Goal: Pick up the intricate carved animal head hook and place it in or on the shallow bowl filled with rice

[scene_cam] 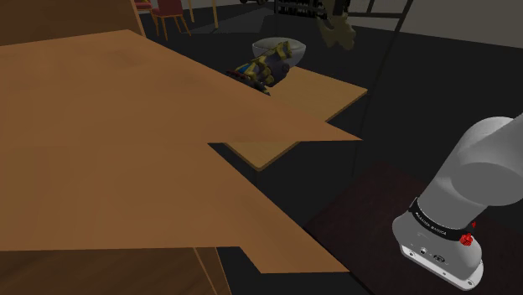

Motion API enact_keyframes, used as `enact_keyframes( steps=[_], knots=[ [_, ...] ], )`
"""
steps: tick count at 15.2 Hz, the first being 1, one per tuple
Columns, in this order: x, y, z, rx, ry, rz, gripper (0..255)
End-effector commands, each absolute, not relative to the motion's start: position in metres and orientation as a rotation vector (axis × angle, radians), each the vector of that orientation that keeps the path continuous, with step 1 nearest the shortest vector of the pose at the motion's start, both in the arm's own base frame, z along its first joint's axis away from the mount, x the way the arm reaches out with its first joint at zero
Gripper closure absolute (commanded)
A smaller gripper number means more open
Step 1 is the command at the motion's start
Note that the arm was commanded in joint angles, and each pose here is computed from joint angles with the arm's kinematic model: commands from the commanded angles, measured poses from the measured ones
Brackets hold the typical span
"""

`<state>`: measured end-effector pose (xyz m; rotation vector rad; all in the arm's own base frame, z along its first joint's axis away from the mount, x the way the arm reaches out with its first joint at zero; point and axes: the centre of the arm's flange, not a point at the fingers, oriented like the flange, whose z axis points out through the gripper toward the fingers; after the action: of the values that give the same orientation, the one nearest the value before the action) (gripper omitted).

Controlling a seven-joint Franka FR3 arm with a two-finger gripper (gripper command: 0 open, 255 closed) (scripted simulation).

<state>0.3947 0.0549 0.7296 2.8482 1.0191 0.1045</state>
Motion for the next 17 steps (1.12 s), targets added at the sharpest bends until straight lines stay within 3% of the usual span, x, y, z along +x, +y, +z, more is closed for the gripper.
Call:
enact_keyframes(
  steps=[1, 14, 17],
  knots=[
    [0.419, 0.054, 0.731, 2.848, 1.019, 0.105, 255],
    [0.590, 0.061, 0.739, 2.848, 1.019, 0.105, 255],
    [0.598, 0.062, 0.729, 2.848, 1.019, 0.105, 255]
  ],
)
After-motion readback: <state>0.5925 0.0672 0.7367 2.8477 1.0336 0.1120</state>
